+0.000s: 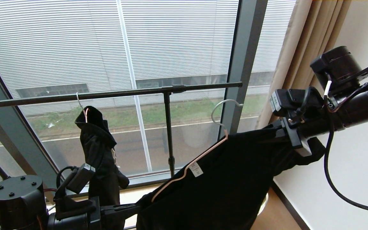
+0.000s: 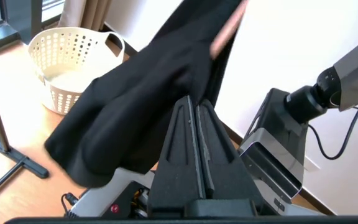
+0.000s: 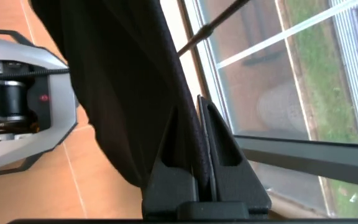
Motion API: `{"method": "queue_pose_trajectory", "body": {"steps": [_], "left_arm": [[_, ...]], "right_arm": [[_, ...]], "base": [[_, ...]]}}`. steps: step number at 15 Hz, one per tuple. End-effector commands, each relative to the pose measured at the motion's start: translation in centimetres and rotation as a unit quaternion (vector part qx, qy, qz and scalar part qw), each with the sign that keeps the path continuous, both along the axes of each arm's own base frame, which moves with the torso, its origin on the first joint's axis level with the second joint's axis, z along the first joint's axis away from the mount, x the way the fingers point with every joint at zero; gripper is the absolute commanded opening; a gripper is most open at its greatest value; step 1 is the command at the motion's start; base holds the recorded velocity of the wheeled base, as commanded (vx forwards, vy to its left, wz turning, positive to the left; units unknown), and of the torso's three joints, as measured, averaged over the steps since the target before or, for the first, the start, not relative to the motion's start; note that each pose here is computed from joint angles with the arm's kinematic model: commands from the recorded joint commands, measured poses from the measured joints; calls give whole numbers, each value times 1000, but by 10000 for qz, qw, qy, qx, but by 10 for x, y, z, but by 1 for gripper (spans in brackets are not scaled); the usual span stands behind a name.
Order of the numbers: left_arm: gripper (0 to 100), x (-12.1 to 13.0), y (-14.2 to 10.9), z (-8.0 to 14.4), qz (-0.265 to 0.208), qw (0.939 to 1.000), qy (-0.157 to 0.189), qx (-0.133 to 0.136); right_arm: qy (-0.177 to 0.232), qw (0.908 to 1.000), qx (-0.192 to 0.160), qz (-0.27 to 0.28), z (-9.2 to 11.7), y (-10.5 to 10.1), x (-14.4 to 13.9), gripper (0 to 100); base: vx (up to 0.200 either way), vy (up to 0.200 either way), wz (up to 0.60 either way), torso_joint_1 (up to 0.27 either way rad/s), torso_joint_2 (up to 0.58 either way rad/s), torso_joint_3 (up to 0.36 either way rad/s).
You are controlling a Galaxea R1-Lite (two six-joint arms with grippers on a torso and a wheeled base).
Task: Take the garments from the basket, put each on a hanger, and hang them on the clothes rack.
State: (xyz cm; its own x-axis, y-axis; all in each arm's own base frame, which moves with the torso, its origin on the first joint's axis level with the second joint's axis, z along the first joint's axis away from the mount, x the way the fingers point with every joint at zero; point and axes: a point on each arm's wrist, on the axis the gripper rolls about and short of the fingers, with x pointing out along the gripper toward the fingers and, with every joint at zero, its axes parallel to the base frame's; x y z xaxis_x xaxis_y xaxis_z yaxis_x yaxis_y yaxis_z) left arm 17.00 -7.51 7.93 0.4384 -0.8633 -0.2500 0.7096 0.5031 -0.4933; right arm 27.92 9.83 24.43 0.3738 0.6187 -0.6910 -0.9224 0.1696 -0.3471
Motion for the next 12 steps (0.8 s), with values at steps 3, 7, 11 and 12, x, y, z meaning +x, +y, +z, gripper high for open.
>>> {"method": "queue_pose_trajectory", "body": {"steps": [3,7,11,12], "left_arm": [[0,-4,1,9,28,9997,-208,-80],[0,2,-14,24,488,9967,-645,-42],[0,13,-16,62,548,9961,-685,-20],[0,11,-15,69,554,9962,-671,-5]], "right_arm": [[276,9996,-55,84,-12,11,-5,0],[872,9954,354,178,-23,18,-10,0],[933,9943,503,-119,-31,17,4,0],[959,9941,498,-134,-33,17,6,0]], "base": [[0,0,0,0,0,0],[0,0,0,0,0,0],[0,0,0,0,0,0],[0,0,0,0,0,0]]}}
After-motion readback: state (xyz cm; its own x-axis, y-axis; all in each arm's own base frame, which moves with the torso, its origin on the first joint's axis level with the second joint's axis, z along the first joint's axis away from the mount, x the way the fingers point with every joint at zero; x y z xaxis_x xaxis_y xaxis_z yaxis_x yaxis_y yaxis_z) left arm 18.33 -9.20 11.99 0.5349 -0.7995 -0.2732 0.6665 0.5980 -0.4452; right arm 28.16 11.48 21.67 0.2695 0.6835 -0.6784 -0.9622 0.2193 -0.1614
